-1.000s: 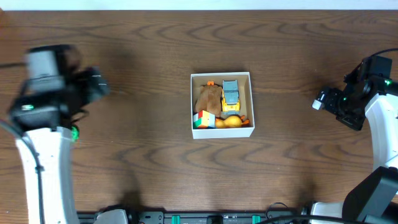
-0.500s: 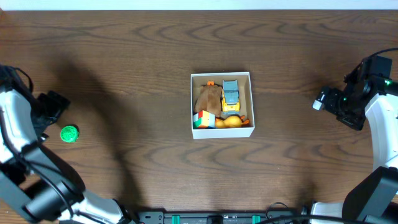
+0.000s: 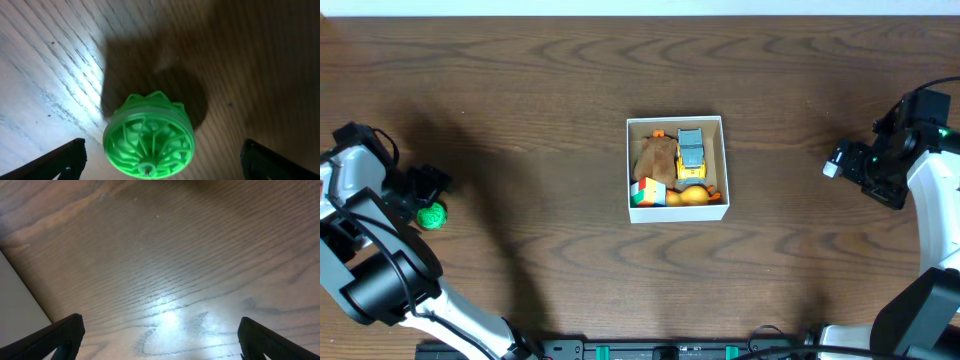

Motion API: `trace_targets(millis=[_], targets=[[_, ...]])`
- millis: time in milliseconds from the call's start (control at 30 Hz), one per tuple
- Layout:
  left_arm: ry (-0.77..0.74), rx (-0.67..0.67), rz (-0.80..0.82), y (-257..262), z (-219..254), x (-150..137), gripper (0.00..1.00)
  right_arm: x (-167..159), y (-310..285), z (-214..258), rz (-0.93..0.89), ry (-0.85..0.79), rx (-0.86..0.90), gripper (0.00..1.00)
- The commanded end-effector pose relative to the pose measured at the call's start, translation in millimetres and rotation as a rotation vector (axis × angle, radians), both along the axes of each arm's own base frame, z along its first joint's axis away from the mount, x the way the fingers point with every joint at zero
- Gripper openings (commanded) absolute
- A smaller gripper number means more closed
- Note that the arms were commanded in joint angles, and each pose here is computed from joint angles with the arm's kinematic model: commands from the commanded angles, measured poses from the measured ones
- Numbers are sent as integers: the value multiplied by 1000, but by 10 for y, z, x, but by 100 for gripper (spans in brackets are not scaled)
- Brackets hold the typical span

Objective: Pack container
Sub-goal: 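Move the left gripper over the green round toy and descend, then close the left gripper on the green round toy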

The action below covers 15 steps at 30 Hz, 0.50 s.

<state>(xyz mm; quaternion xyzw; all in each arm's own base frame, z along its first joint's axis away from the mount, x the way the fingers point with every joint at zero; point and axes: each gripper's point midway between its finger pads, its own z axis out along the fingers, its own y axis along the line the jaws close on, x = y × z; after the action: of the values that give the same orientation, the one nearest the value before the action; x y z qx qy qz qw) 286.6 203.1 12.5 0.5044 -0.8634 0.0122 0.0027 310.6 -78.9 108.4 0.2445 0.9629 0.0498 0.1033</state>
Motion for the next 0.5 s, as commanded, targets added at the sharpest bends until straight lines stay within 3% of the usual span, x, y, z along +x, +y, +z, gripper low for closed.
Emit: trace_targets(millis=[0,467], targets=[[30,6,-8,10,-89,-87,98,-10,-12,-11,14,7,-12,99],[14,18,-12,7,-199,-91,98,-21,-8,-13,21,11,-12,99]])
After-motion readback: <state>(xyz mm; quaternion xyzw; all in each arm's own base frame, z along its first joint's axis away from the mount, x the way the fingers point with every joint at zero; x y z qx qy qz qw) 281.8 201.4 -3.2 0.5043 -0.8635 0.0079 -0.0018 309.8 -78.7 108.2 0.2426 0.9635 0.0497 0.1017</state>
